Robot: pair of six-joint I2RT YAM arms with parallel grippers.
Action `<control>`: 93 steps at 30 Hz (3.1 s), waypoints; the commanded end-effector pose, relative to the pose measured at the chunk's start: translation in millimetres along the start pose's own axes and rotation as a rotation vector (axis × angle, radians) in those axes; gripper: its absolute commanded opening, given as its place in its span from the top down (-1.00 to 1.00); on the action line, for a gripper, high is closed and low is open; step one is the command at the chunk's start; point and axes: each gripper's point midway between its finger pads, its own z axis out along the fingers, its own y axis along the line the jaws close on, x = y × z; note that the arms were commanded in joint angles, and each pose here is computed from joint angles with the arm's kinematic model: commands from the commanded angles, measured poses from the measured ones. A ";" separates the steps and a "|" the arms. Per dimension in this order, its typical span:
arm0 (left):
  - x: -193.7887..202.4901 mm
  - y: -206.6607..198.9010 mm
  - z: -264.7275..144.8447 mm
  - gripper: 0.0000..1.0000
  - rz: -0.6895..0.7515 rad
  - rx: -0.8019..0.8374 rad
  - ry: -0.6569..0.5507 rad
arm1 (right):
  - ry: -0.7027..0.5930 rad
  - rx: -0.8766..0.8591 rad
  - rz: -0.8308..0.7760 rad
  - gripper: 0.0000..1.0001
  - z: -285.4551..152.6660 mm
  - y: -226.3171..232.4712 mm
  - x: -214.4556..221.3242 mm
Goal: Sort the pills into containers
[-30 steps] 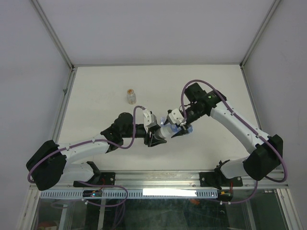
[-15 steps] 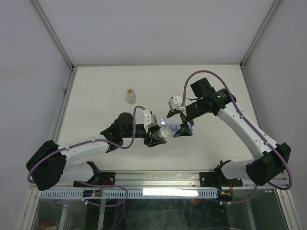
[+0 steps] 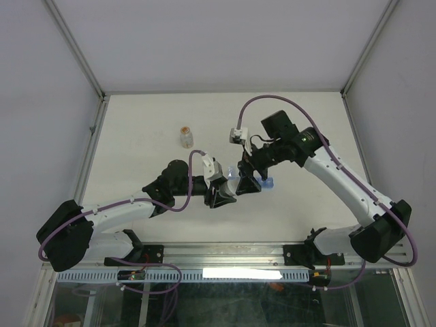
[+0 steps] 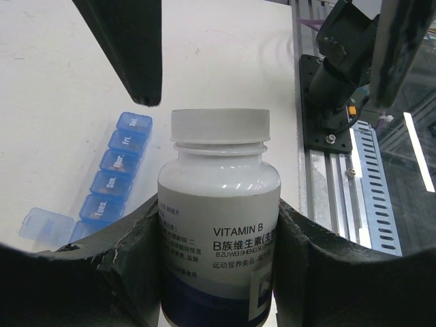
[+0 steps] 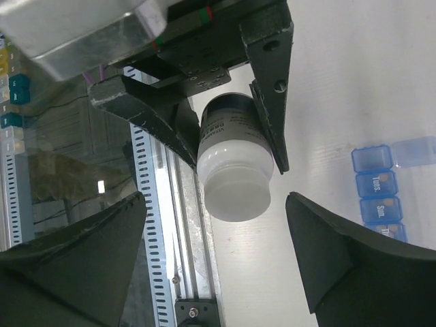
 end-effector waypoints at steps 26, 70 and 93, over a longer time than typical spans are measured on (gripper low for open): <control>-26.0 0.5 -3.4 1.00 0.054 -0.013 -0.081 | 0.052 0.028 -0.069 0.66 14.4 -6.6 -3.6; -240.6 -20.5 -116.6 1.00 0.171 -0.057 -0.805 | -0.441 0.515 -0.046 1.00 -127.8 -169.1 34.0; -63.1 46.5 -50.6 1.00 0.167 -0.173 -0.105 | -0.046 0.642 0.277 1.00 -115.6 -260.5 176.1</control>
